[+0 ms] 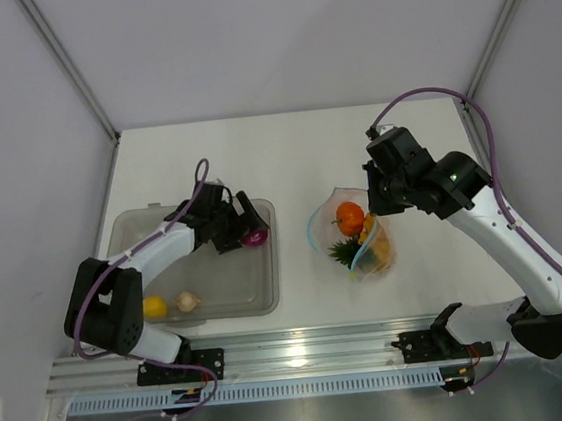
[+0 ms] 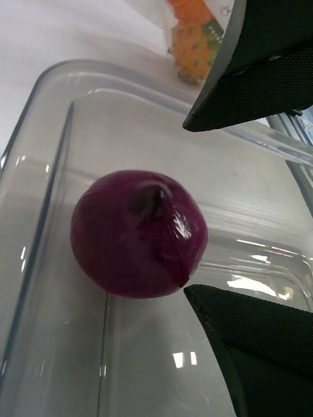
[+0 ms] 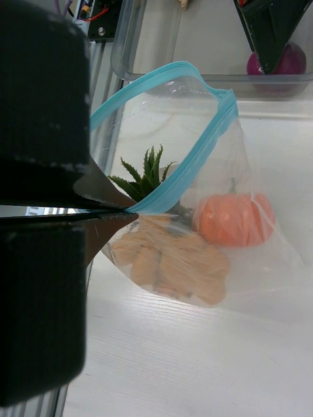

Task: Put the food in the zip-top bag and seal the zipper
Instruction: Pick up the fake vegetable from the bin.

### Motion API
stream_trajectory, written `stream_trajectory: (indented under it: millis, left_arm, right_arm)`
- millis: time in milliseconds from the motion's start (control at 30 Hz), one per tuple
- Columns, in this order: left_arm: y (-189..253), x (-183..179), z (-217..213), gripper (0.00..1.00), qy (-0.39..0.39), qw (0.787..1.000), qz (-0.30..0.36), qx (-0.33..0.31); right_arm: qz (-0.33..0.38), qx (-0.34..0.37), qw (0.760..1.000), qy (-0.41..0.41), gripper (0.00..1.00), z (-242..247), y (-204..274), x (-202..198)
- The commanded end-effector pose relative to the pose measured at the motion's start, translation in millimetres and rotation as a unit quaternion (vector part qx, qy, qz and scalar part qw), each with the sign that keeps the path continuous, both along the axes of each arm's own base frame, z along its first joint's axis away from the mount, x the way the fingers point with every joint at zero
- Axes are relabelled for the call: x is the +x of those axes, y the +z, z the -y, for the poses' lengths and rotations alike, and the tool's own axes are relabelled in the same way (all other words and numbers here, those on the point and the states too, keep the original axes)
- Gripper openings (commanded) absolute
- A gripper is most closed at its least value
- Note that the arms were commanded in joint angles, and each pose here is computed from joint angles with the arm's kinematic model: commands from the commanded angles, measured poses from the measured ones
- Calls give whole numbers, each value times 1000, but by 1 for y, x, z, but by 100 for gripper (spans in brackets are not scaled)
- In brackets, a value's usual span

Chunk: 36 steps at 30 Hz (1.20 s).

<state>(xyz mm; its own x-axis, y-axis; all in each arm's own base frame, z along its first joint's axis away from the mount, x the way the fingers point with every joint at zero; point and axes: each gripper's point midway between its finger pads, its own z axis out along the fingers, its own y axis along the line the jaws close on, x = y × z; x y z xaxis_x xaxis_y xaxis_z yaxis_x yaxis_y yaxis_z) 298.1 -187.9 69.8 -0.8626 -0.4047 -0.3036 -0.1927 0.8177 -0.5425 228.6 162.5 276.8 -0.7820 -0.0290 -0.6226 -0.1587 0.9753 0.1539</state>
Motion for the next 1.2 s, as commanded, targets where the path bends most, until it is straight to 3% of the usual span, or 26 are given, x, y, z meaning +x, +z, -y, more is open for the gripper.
stream_trajectory:
  millis: [0,600,967,1167]
  left_arm:
    - [1,15,0,100,19,1000,13,-8]
    - [-23,28,-8,96,41,999,6,9]
    - [-26,31,-9,76,41,999,17,9]
    - [-23,26,-13,50,41,999,26,13]
  right_arm:
    - [10,0,1000,-1,0,3,5,0]
    - [1,-2,1000,4,0,-2,-2,3]
    - [2,-2,1000,3,0,0,-2,2]
    - [4,3,1000,5,0,-3,-1,3]
